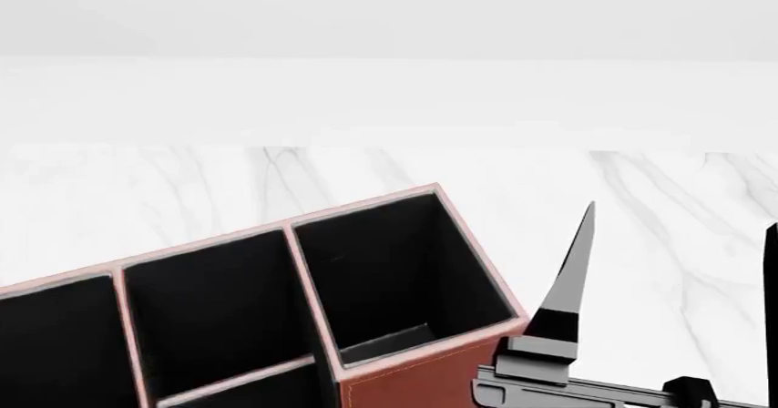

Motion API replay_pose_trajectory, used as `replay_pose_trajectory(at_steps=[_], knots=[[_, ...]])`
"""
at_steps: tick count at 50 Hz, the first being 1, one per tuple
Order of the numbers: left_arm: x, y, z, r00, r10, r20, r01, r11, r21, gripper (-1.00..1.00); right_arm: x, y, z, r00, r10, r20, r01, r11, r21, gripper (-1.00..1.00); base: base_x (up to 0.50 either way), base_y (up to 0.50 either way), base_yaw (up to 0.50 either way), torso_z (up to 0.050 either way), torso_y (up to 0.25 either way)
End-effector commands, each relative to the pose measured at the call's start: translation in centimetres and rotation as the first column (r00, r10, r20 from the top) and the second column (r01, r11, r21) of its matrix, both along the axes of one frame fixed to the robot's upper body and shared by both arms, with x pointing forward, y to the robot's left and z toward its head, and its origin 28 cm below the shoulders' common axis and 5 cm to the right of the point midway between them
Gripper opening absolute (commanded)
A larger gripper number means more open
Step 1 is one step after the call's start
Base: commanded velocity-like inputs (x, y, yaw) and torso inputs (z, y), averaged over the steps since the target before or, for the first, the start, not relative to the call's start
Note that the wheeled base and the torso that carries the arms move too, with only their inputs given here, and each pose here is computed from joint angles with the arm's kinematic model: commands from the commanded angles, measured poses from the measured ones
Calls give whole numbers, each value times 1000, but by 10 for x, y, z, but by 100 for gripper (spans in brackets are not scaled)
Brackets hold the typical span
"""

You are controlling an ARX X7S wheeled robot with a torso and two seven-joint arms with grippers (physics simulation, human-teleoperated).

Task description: Pick up the book and place it in the front compartment of the caddy.

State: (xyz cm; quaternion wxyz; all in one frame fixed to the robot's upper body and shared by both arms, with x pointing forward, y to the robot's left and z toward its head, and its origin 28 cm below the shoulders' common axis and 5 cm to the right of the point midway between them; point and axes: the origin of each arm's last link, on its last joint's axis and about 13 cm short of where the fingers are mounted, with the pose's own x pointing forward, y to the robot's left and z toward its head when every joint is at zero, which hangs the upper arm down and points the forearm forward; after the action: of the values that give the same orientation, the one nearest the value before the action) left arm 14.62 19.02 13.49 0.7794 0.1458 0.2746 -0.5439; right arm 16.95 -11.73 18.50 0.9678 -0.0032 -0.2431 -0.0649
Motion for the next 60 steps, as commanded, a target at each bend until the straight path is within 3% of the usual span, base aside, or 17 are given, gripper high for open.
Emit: replay_pose_trajectory(at_steps=[1,23,38,60], knots=[[4,0,1,1000,-20,-6,20,998,63,100,-1,-1,2,1000,-6,4,6,1000,-1,100,0,0,0,0,0],[9,-4,-14,997,-55,-61,64,984,166,100,-1,-2,1,1000,-6,6,6,1000,1,100,0,0,0,0,0],[9,-8,-18,991,-70,-114,90,979,182,100,-1,-1,3,1000,-3,6,3,1000,2,100,0,0,0,0,0],[9,-8,-41,976,0,-218,56,967,250,100,-1,-1,2,1000,-2,7,2,1000,3,100,0,0,0,0,0]])
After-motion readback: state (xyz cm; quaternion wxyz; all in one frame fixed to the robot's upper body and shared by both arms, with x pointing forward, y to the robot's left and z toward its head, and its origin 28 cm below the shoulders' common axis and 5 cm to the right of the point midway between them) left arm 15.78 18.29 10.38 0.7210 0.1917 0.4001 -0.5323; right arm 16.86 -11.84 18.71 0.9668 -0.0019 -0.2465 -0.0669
